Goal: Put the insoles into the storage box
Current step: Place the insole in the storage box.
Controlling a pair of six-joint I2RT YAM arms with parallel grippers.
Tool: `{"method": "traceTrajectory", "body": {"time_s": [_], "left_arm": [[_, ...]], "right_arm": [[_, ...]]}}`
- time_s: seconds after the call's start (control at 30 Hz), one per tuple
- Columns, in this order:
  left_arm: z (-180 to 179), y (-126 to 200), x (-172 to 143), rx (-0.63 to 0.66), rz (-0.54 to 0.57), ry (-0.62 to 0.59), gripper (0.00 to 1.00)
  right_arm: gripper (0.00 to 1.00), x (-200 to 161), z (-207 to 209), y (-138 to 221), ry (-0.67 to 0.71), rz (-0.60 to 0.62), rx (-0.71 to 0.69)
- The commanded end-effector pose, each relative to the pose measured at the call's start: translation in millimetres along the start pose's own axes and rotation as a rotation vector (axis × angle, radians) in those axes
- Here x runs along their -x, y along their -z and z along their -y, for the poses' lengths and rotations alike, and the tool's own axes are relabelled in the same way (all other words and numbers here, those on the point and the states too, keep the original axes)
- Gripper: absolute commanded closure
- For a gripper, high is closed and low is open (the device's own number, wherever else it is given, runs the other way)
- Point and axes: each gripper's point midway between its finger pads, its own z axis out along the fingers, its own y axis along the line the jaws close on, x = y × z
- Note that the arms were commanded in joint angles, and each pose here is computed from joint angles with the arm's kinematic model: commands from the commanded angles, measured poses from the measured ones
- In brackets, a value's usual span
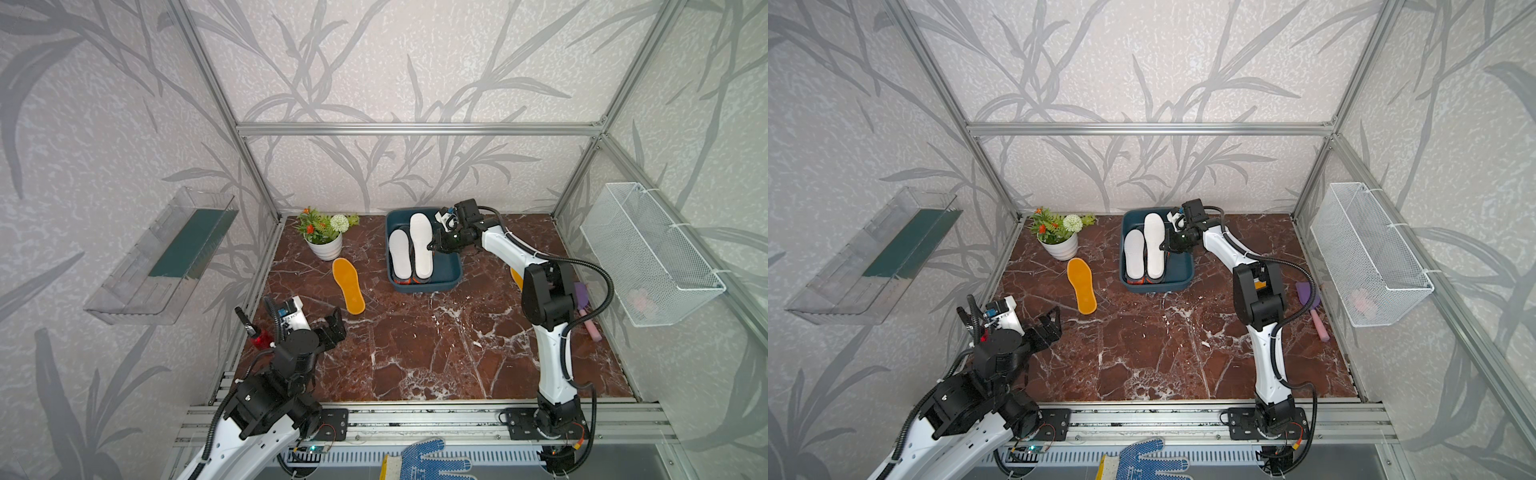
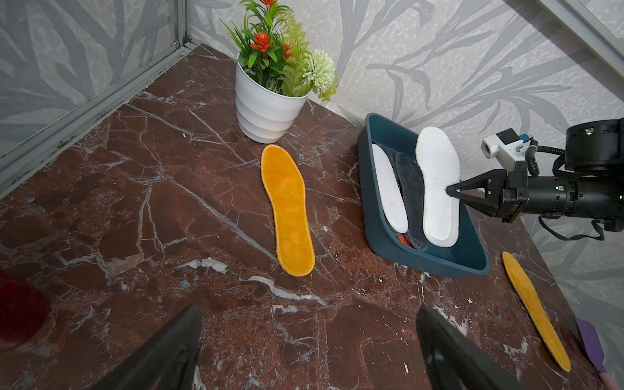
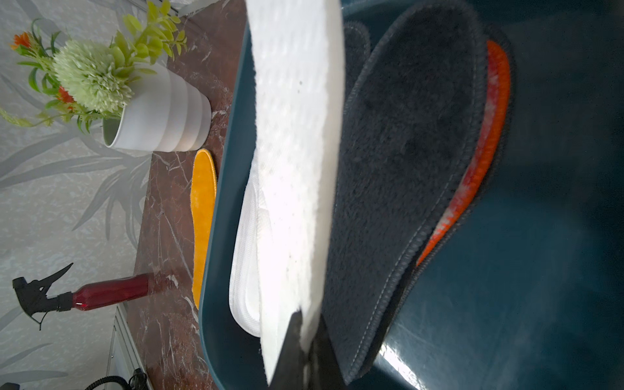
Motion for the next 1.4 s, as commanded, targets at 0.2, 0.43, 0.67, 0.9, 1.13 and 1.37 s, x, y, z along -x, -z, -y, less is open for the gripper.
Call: {"method": "traceTrajectory", "body": {"time_s": [0.2, 0.43, 0.67, 0.9, 1.13, 1.37], "left_arm": [[-7.1, 1.7, 1.2, 0.031, 0.007, 0.016, 0.03], [-8.1, 3.2, 1.9, 0.03, 0.011, 0.023, 0.03], [-7.8, 4.0, 3.3, 0.028, 0.016, 0.027, 0.03], [-7.7, 4.5, 5.3, 0.029, 0.023, 0.025, 0.03], [-2.3, 0.6, 7.9, 0.01, 0.044, 0.027, 0.03], [0.2, -6.9, 4.7, 0.011, 0.048, 0.0, 0.03]], "right_arm": [[1.0, -2.9, 17.8, -17.8, -0.016, -0.045, -0.007], [1.0, -2.5, 30.5, -30.7, -0.023, -0.069, -0.036], [0.78, 2.5, 32.0, -27.3, -0.027, -0.06, -0.063], [0.25, 18.2, 15.7, -0.4, 0.008, -0.009, -0.113], [0.12, 32.0, -17.0, 65.7, 0.123, 0.114, -0.219], [0.06, -16.4, 6.5, 170.5, 0.147, 0.276, -0.458]]}}
